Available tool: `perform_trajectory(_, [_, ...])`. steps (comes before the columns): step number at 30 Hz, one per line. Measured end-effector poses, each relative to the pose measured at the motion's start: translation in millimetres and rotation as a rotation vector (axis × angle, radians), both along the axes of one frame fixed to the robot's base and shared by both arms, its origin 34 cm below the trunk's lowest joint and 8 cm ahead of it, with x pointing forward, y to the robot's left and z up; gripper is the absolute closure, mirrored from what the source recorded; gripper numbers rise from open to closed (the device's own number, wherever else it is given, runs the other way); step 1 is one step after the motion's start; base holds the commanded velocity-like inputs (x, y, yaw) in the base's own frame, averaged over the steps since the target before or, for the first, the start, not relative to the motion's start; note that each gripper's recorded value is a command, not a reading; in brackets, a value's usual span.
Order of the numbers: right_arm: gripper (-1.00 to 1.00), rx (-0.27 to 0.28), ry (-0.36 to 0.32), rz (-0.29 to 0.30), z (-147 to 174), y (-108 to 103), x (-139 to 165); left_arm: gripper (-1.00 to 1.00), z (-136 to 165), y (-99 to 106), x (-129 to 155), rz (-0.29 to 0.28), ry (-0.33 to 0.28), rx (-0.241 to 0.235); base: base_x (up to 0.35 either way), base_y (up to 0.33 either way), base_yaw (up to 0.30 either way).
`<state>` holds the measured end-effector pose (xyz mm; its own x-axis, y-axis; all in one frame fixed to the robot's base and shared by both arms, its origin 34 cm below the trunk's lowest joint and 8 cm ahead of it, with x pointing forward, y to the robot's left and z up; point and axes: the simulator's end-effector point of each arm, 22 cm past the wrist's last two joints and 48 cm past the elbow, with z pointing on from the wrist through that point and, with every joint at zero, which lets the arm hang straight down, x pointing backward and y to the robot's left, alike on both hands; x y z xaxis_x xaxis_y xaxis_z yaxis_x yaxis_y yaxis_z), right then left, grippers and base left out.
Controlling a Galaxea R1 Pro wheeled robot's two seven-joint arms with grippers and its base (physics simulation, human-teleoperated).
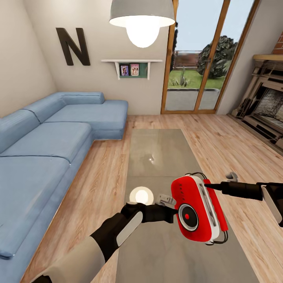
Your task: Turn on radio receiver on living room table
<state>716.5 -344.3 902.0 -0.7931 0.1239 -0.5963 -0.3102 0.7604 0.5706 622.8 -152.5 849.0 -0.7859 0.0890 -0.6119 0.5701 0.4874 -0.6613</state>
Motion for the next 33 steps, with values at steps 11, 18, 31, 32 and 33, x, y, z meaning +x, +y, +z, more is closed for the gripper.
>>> perform_trajectory(11, [1.0,-0.001,-0.001,0.002,0,0,0,1.0,-18,7,-1,0.014,0.024,0.027,0.0,0.0,0.0])
perform_trajectory(18, [1.0,-0.001,-0.001,0.002,0,0,0,1.0,-18,7,-1,0.015,0.021,0.027,0.0,0.0,0.0])
perform_trajectory(31, [1.0,0.025,0.0,0.016,-3,18,1,1.0,-14,6,5,0.031,-0.009,0.011,0.0,0.0,0.0])
perform_trajectory(32, [1.0,0.026,0.001,0.016,-3,18,1,1.0,-14,6,5,0.031,-0.009,0.011,0.0,0.0,0.0])
perform_trajectory(33, [1.0,0.026,0.0,0.016,-3,18,1,1.0,-13,6,5,0.031,-0.009,0.011,0.0,0.0,0.0])
